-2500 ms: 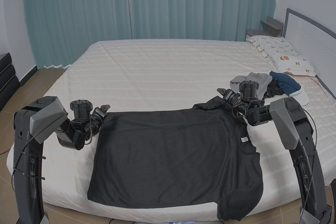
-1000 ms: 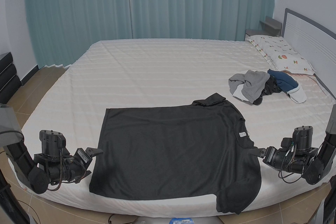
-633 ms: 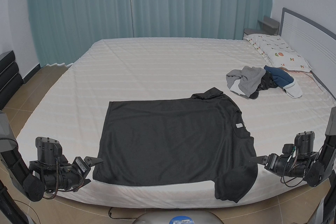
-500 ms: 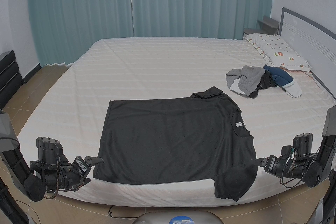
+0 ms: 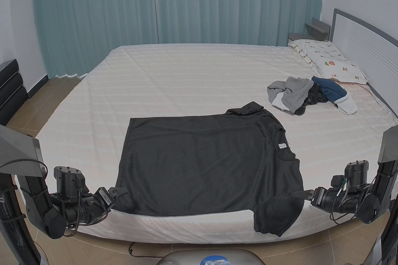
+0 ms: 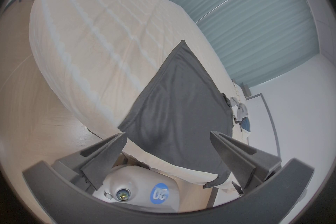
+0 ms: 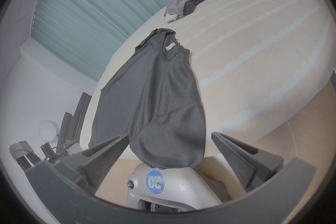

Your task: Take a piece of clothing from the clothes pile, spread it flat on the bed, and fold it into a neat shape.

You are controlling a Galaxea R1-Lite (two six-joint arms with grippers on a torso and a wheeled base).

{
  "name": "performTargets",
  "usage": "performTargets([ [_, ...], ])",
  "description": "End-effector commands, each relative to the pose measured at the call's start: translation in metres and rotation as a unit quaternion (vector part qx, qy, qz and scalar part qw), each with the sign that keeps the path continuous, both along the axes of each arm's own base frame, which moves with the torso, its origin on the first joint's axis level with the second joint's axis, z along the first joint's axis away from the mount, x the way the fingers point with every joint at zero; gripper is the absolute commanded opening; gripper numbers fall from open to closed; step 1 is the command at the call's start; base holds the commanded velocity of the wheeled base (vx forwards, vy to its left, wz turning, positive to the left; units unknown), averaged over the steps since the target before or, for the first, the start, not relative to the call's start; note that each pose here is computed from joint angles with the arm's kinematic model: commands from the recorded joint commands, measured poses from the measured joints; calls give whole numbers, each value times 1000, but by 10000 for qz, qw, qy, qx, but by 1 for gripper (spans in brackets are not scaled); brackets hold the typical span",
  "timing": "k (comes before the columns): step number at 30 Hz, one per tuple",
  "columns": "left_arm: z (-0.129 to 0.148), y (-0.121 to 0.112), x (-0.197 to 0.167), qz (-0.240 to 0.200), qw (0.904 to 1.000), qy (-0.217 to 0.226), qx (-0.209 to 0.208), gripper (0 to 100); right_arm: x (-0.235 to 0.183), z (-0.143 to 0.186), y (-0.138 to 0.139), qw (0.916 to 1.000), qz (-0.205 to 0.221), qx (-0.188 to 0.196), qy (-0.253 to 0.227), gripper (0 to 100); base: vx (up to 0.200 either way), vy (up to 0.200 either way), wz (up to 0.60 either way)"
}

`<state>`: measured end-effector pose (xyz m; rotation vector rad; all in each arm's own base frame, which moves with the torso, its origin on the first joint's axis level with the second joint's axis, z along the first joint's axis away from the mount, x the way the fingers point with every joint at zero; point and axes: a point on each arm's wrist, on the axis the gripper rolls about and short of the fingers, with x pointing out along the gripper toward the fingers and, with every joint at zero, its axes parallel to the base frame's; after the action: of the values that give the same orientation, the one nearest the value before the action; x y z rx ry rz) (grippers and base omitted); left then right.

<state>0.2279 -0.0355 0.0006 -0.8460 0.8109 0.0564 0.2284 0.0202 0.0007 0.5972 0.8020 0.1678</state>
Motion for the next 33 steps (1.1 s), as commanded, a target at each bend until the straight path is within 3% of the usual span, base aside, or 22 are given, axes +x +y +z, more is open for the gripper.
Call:
performTargets([
  [1, -11, -1, 2, 26, 9998, 202, 89, 100, 0, -1, 0, 10000, 10, 1, 22, 100, 0, 0, 0],
  [7, -15, -3, 13, 59, 9999, 134, 88, 100, 1, 0, 0, 10000, 6, 8, -6, 100, 0, 0, 0],
  [17, -28, -5, 27, 350, 9984, 97, 427, 100, 3, 1, 1, 9998, -4, 31, -215, 100, 0, 0, 0],
  [29, -26, -10, 31, 321, 9988, 16, 371, 100, 2, 0, 2, 9998, 27, 30, -184, 100, 0, 0, 0],
  [30, -26, -9, 31, 320, 9988, 31, 374, 0, 3, 1, 2, 9998, 27, 30, -192, 100, 0, 0, 0],
  [33, -26, -9, 29, 338, 9987, 52, 389, 0, 2, 0, 2, 9998, 27, 30, -184, 100, 0, 0, 0],
])
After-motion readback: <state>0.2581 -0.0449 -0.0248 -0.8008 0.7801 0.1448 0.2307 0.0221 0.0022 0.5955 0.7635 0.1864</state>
